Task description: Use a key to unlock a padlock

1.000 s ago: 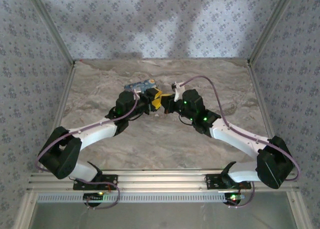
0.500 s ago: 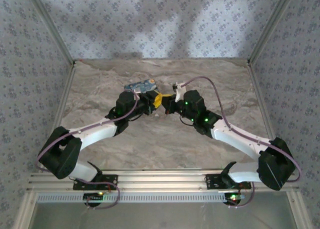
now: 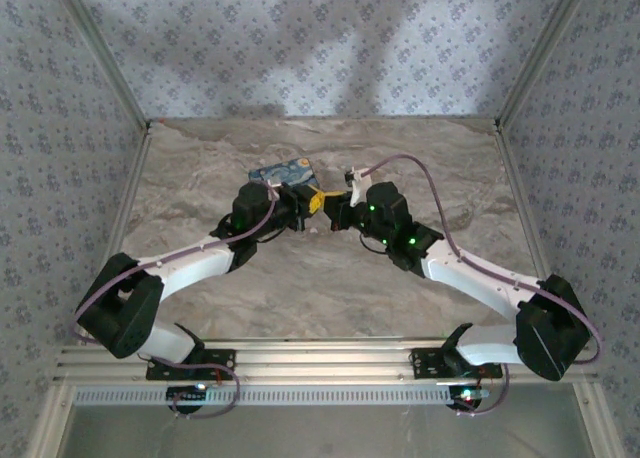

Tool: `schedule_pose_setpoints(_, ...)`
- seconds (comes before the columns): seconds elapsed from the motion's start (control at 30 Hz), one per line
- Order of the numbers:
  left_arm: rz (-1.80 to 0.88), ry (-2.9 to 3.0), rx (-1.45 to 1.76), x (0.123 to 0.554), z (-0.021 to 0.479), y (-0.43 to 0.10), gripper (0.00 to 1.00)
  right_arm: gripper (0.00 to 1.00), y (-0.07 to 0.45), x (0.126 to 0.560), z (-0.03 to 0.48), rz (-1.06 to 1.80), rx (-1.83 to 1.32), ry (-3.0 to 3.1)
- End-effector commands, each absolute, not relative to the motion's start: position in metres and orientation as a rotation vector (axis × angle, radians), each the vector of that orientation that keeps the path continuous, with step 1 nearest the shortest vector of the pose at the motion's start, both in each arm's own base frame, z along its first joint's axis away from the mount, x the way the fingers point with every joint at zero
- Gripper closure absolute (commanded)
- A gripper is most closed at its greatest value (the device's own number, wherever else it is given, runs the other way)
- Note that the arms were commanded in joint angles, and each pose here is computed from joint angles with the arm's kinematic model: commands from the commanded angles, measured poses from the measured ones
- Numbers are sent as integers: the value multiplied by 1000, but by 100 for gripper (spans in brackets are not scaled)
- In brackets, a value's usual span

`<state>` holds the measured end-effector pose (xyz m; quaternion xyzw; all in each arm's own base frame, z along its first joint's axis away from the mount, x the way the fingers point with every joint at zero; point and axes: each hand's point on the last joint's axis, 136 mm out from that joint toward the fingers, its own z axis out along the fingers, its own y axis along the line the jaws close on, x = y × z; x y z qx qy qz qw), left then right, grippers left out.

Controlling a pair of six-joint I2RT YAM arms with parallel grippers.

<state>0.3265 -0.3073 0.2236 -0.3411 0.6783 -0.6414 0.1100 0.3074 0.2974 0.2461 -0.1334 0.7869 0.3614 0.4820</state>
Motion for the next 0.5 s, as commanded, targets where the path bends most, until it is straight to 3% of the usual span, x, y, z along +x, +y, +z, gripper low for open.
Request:
schedule_pose_setpoints(0.0, -1890, 1976, -959, 323, 232, -306, 98, 100, 291, 306, 252, 875, -296, 1910)
schedule_pose_setpoints(0.17, -1831, 1988, -926, 323, 231, -303, 100, 99, 282, 303, 252, 897, -285, 1908)
schedule_pose_setpoints(0.47, -1488, 1910, -439, 330, 281, -286, 100, 62, 256, 296, 260, 1102, -259, 1868)
